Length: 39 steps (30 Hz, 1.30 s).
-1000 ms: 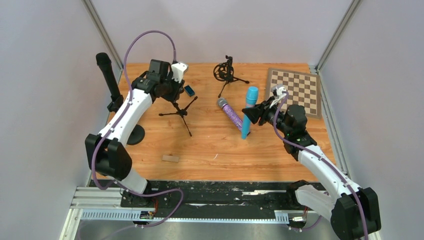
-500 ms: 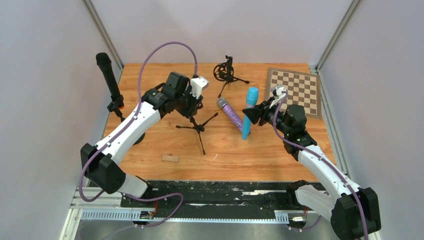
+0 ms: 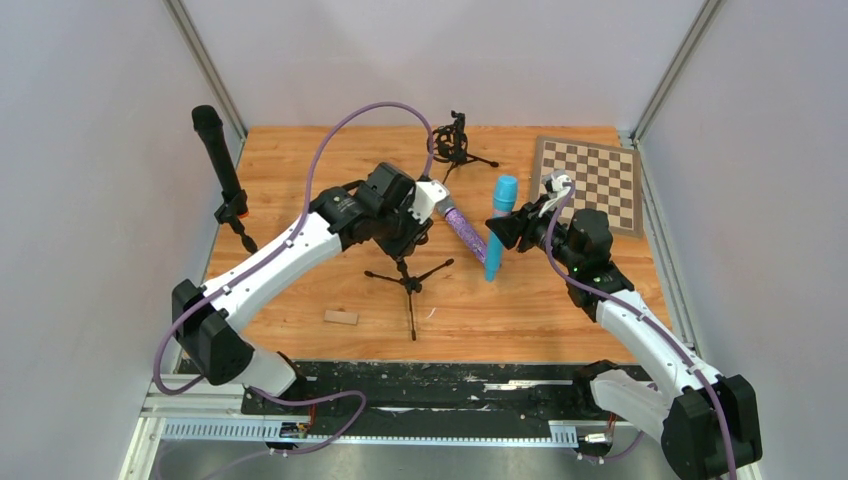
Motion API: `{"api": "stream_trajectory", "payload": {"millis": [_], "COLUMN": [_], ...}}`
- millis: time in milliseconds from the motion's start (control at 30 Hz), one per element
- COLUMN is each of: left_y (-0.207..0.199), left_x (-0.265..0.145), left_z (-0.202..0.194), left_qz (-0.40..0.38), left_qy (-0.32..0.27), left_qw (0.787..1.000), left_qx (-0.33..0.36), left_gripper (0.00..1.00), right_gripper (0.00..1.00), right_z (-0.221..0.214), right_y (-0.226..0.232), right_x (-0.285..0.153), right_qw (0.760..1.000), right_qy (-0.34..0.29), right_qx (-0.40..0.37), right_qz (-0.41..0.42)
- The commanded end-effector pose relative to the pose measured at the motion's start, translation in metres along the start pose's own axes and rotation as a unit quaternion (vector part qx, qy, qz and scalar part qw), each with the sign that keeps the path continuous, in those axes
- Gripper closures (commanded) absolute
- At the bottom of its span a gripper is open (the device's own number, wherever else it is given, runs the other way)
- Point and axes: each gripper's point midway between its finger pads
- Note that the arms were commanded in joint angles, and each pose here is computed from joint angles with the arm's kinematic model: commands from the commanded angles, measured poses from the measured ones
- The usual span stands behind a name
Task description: Attach the microphones to the stand
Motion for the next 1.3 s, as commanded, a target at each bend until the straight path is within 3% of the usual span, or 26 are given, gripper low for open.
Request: {"api": "stream_trajectory", "payload": {"millis": [0, 67, 133, 167, 333, 600, 967, 1267], "left_y": [-0.006, -0.006, -0.007, -0.008, -0.011, -0.026, -0.045, -0.015], "left_x": [-0.004, 0.0, 0.005, 0.005, 0.005, -0.012, -0.052, -0.092], "left_z": [0.024, 0.022, 0.02, 0.02, 0.022, 0.036, 0.082, 0.098], "left_qz": [0.021, 0.039, 0.05, 0.055, 0.062, 0.026, -0.03, -0.081], "left_qy": [-0.025, -0.015, -0.009, -0.01, -0.037, -0.111, -0.242, -0.323], "left_qw": [0.999, 0.999, 0.999, 0.998, 0.997, 0.993, 0.969, 0.939], "left_qx": [-0.001, 0.005, 0.011, 0.014, 0.018, 0.026, 0.023, -0.088], "left_gripper": [1.0, 0.97, 0.86, 0.75, 0.41, 0.02, 0.0, 0.0], "right_gripper": [1.0, 1.0, 1.0, 1.0, 1.0, 1.0, 1.0, 1.0], "right_z": [0.027, 0.027, 0.026, 0.025, 0.025, 0.025, 0.025, 0.035], "right_y": [0.012, 0.01, 0.01, 0.01, 0.008, 0.007, 0.009, 0.019], "right_x": [0.002, 0.002, 0.002, 0.002, 0.002, 0.002, 0.004, 0.008], "right_qw": [0.999, 0.999, 0.999, 0.999, 0.999, 0.999, 1.0, 0.999], "right_qy": [-0.034, -0.034, -0.032, -0.031, -0.031, -0.029, -0.022, -0.021], "right_qx": [-0.023, -0.022, -0.021, -0.021, -0.02, -0.018, -0.015, -0.017], "right_qz": [0.011, 0.008, 0.007, 0.006, 0.002, 0.0, 0.004, 0.024]}}
Point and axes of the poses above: each gripper's point midway between its finger pads, its own x axis out along the fingers, its own y axis along the line the jaws close on, z = x × y, and after that the axes turned 9 degrees about x, right-handed
